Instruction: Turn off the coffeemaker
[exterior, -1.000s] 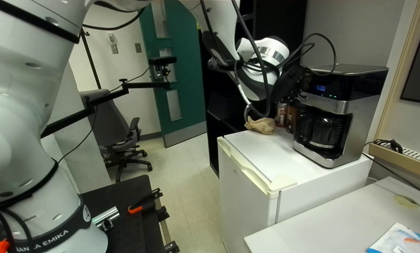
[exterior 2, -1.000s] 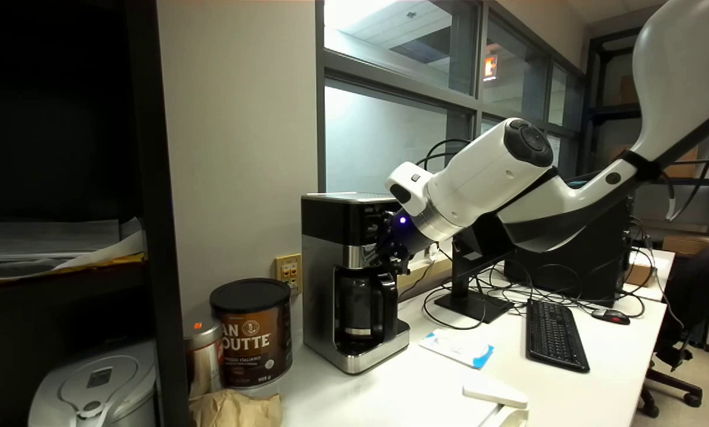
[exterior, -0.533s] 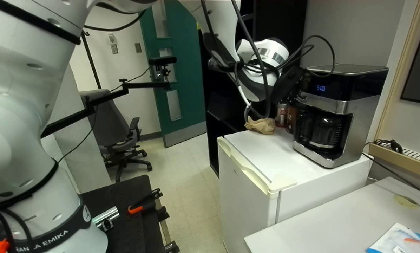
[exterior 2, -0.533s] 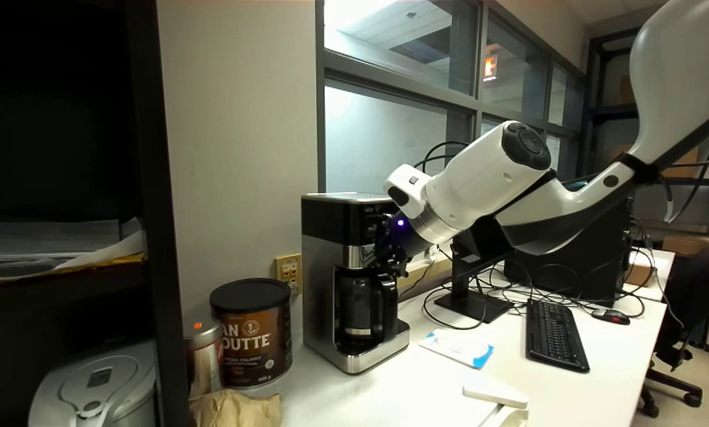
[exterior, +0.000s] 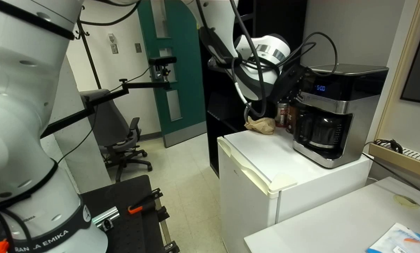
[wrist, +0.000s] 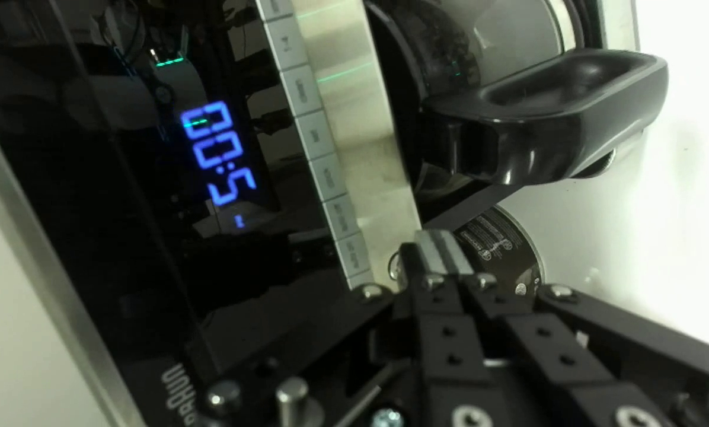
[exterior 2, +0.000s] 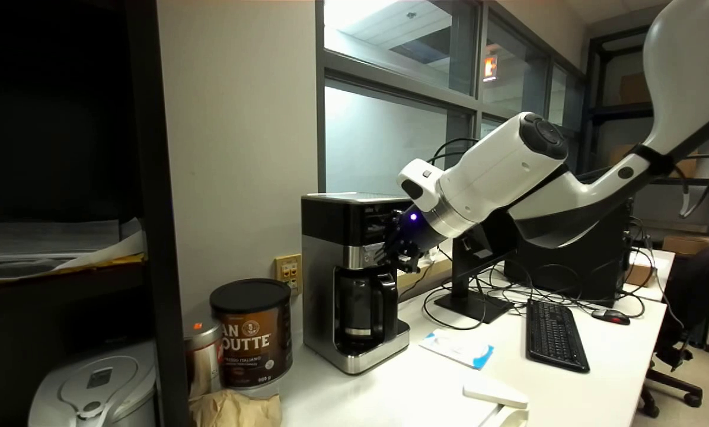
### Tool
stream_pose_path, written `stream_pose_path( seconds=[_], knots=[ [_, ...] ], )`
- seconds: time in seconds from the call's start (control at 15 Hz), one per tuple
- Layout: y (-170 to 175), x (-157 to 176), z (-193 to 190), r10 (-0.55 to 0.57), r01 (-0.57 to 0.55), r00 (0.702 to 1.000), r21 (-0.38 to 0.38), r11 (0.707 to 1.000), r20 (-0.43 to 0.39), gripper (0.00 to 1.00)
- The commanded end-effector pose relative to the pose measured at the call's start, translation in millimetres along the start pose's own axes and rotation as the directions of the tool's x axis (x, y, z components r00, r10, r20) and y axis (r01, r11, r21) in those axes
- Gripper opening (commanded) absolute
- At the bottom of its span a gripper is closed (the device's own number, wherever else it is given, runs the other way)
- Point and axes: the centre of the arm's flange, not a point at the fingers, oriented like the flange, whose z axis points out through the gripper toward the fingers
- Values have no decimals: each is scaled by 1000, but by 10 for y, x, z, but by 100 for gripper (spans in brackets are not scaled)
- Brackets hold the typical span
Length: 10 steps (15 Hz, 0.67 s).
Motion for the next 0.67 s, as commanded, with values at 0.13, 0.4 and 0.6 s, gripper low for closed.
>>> stream_pose_path(
  seconds=[0.13,0.4,0.6],
  knots=[
    [-144,-285,-538,-1,1,1000,60,998,-3,0],
    [-309,-358,-743,-12,12,1000,84,996,-1,0],
    [-423,-386,-882,-25,25,1000,94,995,-2,0]
  ],
)
